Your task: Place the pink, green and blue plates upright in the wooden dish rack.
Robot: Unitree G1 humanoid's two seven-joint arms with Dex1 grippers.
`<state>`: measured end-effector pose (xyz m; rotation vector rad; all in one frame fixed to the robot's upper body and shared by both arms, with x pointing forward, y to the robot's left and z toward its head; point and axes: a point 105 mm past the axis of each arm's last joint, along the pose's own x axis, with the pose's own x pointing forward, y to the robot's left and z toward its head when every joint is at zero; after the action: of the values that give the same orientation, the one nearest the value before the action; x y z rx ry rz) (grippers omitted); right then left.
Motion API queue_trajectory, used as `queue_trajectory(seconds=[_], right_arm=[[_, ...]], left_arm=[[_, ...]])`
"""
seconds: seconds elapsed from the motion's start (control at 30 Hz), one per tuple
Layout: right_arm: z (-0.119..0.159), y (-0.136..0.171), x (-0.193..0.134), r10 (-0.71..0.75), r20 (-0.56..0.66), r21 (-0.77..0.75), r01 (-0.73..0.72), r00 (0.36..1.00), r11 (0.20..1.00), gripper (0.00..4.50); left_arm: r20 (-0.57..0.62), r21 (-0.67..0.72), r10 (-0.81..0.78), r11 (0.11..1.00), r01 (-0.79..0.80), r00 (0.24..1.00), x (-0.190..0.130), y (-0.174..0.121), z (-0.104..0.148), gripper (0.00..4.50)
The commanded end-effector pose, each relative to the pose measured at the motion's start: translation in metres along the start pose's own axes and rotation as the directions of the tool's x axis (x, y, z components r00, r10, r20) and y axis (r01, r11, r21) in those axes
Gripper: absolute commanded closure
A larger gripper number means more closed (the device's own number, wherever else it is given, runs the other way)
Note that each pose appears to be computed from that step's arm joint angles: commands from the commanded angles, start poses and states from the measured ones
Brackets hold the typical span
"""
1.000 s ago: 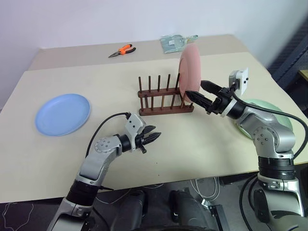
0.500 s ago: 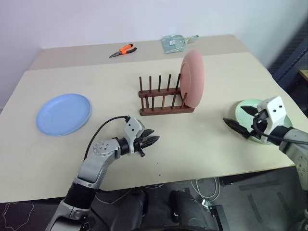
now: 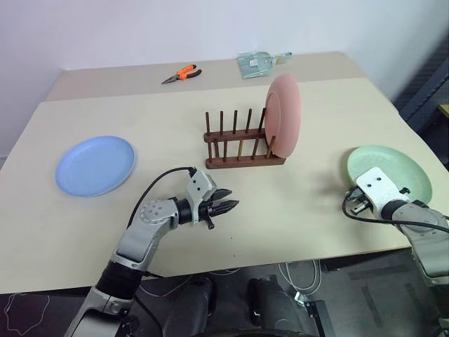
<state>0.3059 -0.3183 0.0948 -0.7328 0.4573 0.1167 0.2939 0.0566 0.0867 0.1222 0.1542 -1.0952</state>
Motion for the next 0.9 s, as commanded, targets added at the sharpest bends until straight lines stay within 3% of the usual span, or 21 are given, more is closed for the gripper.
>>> queue_trajectory(seconds=[0.03,0.17,0.23,0.3,0.4,0.47,0.57,0.67,0.73,0.83,0.9], right_arm=[[0.005,-0.009,0.001,-0.044,0.009,-0.025,0.044,0.999,0.999,4.43],[0.049,-0.035,-0.005,-0.147,0.176,-0.079,0.163,0.973,0.984,4.43],[0.098,-0.058,-0.02,-0.226,0.368,0.01,0.239,0.902,0.971,4.43],[0.151,-0.076,-0.047,-0.279,0.571,0.178,0.215,0.772,0.96,4.43],[0.22,-0.087,-0.101,-0.295,0.809,0.379,-0.067,0.509,0.923,4.43],[0.252,-0.065,-0.136,-0.166,0.927,0.296,-0.384,0.337,0.875,4.43],[0.273,-0.039,-0.165,-0.05,0.983,0.15,-0.605,0.179,0.782,4.43],[0.296,0.004,-0.174,0.005,0.999,0.034,-0.84,0.043,0.541,4.43],[0.306,0.028,-0.165,0.015,0.999,0.04,-0.913,0.05,0.407,4.43],[0.312,0.054,-0.127,0.054,0.978,0.168,-0.919,0.2,0.357,4.43],[0.313,0.061,-0.114,0.069,0.969,0.2,-0.92,0.236,0.337,4.43]], left_arm=[[0.055,0.036,-0.019,0.999,0.017,0.998,-0.002,-0.004,0.014,2.84],[0.078,0.065,-0.005,0.998,0.0,0.997,-0.005,-0.002,0.019,2.84],[0.096,0.062,0.019,0.998,-0.025,0.995,-0.009,0.003,0.023,2.84],[0.094,0.066,0.041,0.997,-0.047,0.995,-0.015,0.008,0.023,2.84],[0.087,0.08,0.078,0.993,-0.085,0.993,-0.024,0.016,0.02,2.84],[0.098,0.098,0.124,0.986,-0.133,0.988,-0.031,0.024,0.021,2.84],[0.107,0.12,0.176,0.975,-0.189,0.979,-0.04,0.034,0.02,2.84],[0.093,0.128,0.244,0.958,-0.255,0.965,-0.058,0.046,0.014,2.84],[0.08,0.131,0.27,0.951,-0.278,0.96,-0.065,0.05,0.01,2.84],[0.077,0.134,0.274,0.95,-0.282,0.959,-0.068,0.05,0.009,2.84],[0.078,0.134,0.273,0.95,-0.281,0.959,-0.068,0.049,0.009,2.84]])
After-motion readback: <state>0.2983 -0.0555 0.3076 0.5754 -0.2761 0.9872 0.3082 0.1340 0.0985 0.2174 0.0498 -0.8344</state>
